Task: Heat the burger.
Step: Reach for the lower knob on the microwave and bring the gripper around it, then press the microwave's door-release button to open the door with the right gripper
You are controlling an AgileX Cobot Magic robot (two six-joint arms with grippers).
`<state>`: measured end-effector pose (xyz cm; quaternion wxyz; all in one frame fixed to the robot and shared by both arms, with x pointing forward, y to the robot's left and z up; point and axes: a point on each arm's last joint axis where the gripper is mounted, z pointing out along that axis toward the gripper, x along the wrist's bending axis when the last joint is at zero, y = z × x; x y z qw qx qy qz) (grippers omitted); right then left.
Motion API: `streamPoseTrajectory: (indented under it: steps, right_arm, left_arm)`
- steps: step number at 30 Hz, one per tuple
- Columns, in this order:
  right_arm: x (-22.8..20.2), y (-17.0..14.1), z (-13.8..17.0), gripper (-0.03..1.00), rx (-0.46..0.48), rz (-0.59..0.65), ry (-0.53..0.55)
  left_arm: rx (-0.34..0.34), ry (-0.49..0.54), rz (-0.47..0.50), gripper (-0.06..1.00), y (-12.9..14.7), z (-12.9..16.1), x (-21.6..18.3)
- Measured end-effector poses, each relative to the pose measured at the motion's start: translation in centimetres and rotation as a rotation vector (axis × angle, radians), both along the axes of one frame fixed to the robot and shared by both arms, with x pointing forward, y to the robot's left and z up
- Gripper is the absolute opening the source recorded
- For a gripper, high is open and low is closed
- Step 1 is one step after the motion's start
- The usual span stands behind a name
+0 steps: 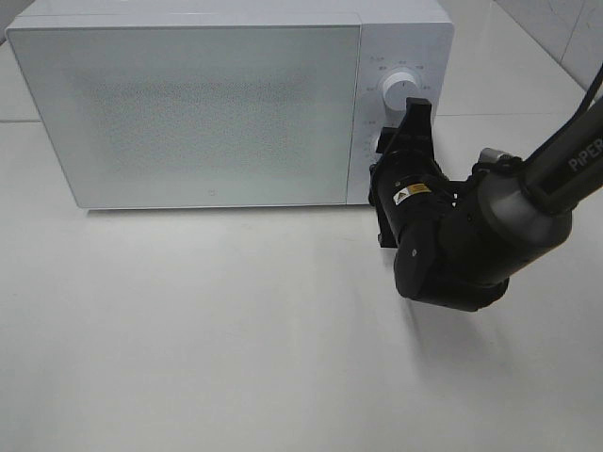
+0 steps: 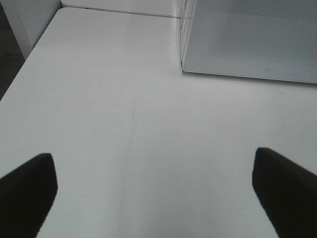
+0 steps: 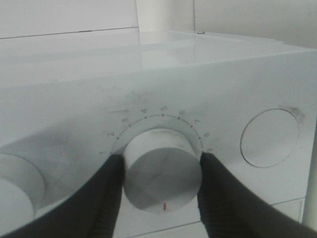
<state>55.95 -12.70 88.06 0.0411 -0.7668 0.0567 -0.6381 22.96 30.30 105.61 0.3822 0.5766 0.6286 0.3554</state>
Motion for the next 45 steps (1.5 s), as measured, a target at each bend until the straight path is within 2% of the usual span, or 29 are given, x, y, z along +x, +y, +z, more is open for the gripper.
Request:
streamPoseTrajectory:
  steps: [14,21,25,28,39,41,45]
  right_arm:
    - [0.0,-0.1,0.0,0.44,0.0,-0.005,0.002]
    - [-0.3,-0.1,0.0,0.51,0.006,0.007,0.015]
    - [-0.7,-0.2,-0.3,0.61,-0.035,0.05,0.025]
    - [-1.1,-0.3,0.0,0.65,-0.062,0.077,0.027]
    - [-2.7,-0.9,0.6,0.67,-0.141,0.154,0.085]
    - [-3.8,-1.6,0.9,0.67,-0.196,0.172,0.106]
    - [-4.5,-2.0,1.4,0.67,-0.249,0.192,0.116]
  left_arm:
    - [0.0,0.0,0.0,0.99,0.0,0.0,0.0]
    - [0.0,0.0,0.0,0.99,0.0,0.0,0.0]
    - [0.0,0.0,0.0,0.99,0.0,0.0,0.0]
    - [0.0,0.0,0.0,0.99,0.0,0.0,0.0]
    - [0.0,0.0,0.0,0.99,0.0,0.0,0.0]
    - [0.0,0.0,0.0,0.99,0.0,0.0,0.0]
    - [0.0,0.0,0.0,0.99,0.0,0.0,0.0]
